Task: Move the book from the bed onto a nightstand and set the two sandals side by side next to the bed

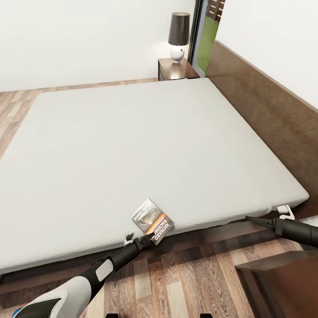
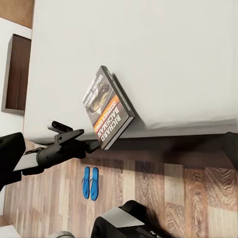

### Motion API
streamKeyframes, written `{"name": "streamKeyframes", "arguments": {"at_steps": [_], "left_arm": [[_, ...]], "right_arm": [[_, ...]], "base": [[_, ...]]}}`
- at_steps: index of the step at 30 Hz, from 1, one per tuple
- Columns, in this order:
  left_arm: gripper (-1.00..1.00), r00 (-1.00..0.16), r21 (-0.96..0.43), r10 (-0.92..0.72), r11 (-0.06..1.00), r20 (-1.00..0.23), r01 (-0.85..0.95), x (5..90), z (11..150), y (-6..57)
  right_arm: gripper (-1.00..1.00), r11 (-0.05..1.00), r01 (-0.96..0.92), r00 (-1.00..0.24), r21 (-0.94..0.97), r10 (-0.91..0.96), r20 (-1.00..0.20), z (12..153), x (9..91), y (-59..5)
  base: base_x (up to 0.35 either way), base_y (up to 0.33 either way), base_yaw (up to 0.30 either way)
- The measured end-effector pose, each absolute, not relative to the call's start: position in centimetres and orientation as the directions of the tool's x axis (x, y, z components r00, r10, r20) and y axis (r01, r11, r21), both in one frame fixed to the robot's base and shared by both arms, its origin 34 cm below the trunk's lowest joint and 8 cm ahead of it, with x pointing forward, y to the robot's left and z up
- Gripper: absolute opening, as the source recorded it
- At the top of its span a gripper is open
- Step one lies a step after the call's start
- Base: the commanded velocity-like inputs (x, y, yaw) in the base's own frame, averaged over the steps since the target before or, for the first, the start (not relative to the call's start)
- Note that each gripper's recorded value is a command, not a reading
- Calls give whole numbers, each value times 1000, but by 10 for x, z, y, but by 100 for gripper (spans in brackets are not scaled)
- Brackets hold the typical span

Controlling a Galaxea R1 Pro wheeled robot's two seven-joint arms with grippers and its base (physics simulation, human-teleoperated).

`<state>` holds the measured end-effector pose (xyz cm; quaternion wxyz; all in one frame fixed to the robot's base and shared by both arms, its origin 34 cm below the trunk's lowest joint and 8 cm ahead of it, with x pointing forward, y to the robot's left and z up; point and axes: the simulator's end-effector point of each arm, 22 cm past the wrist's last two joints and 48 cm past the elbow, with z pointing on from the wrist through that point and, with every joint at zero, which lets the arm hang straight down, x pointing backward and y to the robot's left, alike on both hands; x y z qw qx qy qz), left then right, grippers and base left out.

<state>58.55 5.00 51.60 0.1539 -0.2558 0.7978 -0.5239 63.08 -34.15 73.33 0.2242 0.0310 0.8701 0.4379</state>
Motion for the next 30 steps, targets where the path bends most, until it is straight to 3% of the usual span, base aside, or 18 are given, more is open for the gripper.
{"name": "streamKeyframes", "arguments": {"at_steps": [30], "left_arm": [[100,-822,-915,-569,320,22,-247,585,516,50]], "right_arm": [[100,615,-142,-898,776,250,-363,733,631,-342]], "base": [[0,-15,0]]}}
